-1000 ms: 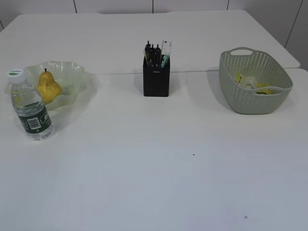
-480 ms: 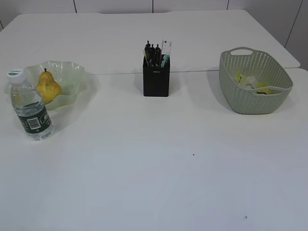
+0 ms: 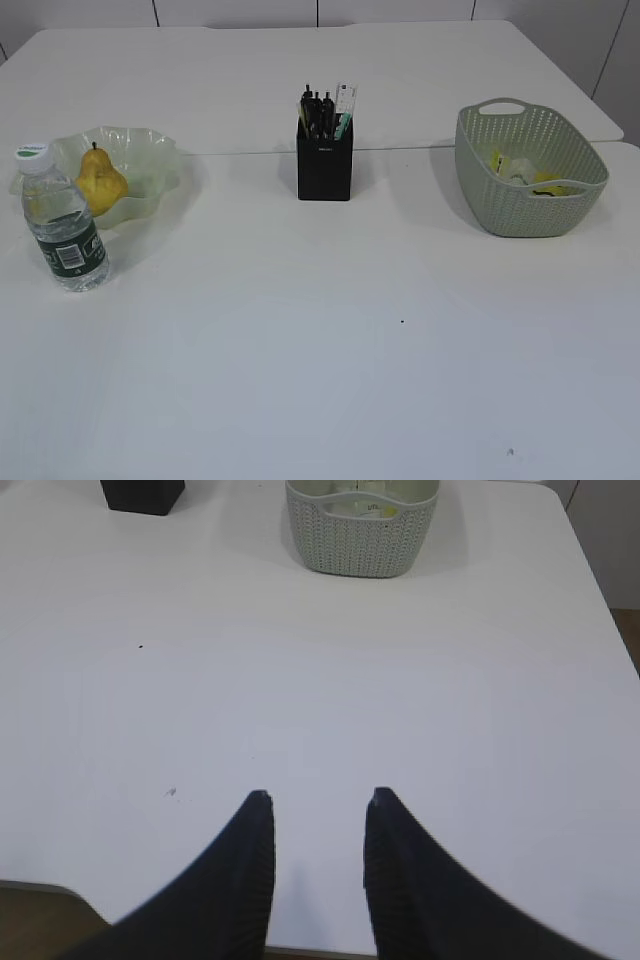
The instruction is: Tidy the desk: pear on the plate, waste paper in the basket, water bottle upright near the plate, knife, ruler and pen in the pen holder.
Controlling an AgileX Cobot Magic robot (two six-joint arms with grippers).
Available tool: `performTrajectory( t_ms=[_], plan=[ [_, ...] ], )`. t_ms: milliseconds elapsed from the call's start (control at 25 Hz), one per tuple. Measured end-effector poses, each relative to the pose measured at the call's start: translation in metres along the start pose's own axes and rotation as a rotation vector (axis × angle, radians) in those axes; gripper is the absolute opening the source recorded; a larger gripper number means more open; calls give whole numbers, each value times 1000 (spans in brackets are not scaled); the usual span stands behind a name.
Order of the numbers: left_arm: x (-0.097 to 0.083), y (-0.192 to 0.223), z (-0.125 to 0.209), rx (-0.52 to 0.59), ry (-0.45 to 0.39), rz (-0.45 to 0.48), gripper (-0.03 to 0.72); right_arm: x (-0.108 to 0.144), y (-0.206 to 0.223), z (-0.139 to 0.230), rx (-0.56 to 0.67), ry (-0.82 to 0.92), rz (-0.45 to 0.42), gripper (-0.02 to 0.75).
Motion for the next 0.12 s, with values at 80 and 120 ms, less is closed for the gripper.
performTrajectory(
  t_ms=[80,120],
  plan=[
    [0,0,0,0,0,0,237,0,0,0,0,0,0,262],
    [0,0,0,0,0,0,237,0,0,0,0,0,0,262]
  ],
)
Point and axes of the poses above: a point on each arm's last joint axis where the gripper is mounted, y pointing out along that axis toward the gripper, x along the wrist's bending axis when the last joint is at zero, z = x × y, the point moved 4 cm from there along y, pointing out along that axis toward the gripper, and after that the axes turned 14 degrees about y, right-handed, at the moved point
